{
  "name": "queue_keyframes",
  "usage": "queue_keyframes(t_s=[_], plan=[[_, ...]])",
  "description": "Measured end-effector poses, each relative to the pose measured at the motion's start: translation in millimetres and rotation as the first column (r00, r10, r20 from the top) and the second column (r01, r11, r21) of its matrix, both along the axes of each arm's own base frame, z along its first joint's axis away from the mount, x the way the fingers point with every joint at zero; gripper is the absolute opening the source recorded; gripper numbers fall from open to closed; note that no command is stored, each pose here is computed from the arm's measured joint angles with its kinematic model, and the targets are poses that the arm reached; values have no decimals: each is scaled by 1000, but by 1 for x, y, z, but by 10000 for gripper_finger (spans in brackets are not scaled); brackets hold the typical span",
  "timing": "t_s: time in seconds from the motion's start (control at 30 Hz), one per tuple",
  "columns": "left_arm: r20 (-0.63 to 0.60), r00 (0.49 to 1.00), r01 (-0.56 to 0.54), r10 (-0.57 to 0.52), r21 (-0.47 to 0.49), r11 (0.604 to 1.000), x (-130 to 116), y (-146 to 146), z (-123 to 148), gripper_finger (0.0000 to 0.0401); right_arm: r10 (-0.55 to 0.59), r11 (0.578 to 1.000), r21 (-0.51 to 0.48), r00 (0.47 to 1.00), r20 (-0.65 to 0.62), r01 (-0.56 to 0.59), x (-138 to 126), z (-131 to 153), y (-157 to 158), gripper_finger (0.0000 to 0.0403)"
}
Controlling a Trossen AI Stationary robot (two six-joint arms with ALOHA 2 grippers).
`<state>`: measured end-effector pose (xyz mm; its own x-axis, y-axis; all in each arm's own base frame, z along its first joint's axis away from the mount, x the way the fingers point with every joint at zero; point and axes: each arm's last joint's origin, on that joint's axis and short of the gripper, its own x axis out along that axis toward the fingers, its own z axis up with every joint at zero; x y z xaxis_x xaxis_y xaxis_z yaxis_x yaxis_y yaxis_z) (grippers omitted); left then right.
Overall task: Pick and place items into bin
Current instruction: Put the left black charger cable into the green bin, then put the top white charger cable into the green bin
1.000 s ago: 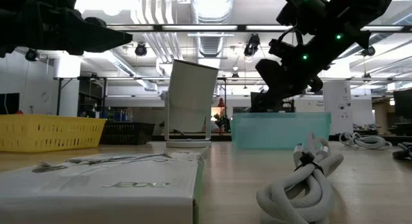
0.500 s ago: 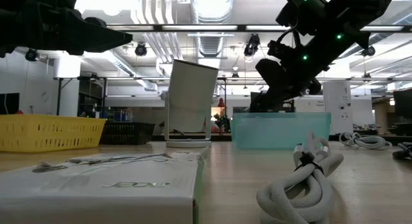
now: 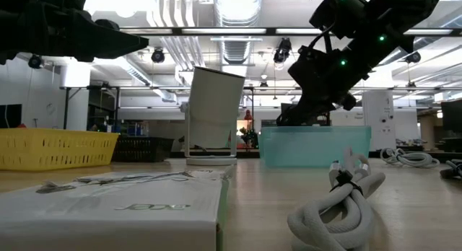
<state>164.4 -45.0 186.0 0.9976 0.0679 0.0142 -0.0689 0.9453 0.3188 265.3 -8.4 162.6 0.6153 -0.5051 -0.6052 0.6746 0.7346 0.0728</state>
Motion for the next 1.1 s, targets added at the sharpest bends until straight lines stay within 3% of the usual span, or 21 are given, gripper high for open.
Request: queue_keyframes(t_s=[0.47,0.87,1.1], plan=[[0,1000,-1,1,0,1000,0,0,0,216,112,989,98,994,15,-113,2,0,4,19],[0,1000,0,0,0,1000,0,0,0,216,125,988,84,992,8,-126,2,0,4,117],[0,1000,0,0,0,1000,0,0,0,216,126,988,81,992,29,-128,6,7,4,149]])
